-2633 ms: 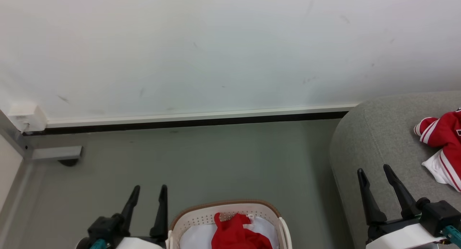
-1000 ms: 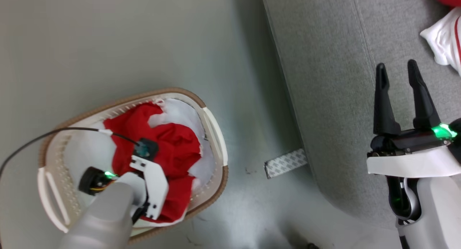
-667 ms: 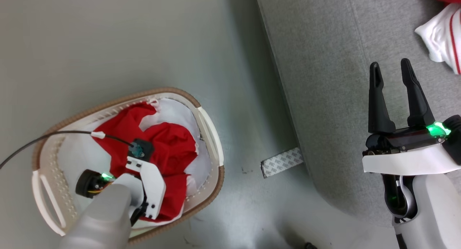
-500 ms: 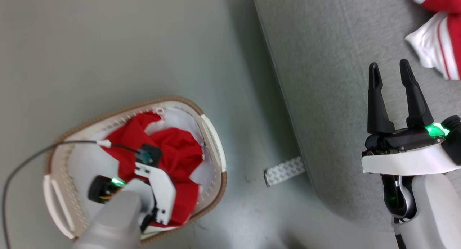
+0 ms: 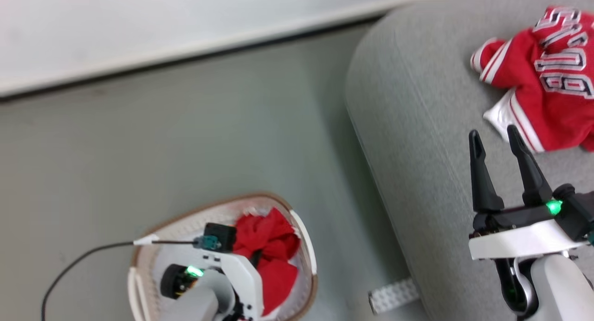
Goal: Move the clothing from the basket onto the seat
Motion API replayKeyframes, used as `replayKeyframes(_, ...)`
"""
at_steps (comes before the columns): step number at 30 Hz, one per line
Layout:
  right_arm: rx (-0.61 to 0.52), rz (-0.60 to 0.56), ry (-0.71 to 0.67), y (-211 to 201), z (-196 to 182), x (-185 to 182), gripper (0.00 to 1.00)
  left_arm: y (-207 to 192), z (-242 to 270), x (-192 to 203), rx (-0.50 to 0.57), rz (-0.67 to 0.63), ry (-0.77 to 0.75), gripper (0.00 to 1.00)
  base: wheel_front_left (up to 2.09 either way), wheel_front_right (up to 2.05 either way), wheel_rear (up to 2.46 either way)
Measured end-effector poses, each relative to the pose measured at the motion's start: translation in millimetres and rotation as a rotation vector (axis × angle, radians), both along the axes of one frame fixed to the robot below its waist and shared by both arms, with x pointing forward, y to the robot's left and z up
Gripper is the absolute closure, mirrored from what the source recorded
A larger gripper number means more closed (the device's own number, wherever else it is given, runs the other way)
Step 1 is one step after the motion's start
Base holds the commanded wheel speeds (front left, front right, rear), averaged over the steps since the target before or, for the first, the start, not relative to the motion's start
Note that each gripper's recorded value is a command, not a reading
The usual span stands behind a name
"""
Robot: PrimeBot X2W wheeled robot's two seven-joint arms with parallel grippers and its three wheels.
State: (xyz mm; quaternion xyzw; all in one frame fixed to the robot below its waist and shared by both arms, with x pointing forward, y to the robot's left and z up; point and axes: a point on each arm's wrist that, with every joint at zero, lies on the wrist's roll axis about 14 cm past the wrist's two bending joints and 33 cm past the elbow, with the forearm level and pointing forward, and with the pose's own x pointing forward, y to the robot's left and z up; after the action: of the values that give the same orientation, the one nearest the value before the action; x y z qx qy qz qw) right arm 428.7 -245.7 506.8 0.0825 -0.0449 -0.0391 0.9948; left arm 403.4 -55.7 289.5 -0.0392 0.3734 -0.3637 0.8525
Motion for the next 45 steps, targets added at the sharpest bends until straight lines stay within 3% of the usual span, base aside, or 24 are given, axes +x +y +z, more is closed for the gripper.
replayKeyframes(17, 0.093, 0.124, -0.16, 45, 56, -46, 0.0, 8, 198, 22, -0.268, 0.089, -0.511, 1.0, 0.0, 0.0, 0.0)
replayKeyframes(34, 0.095, 0.275, -0.153, 98, 55, -50, 0.0, 28, 368, 23, -0.483, 0.131, -0.955, 1.0, 0.0, 0.0, 0.0)
replayKeyframes(45, 0.101, 0.349, -0.14, 121, 52, -52, 0.0, 28, 377, 17, -0.491, 0.138, -0.963, 1.0, 0.0, 0.0, 0.0)
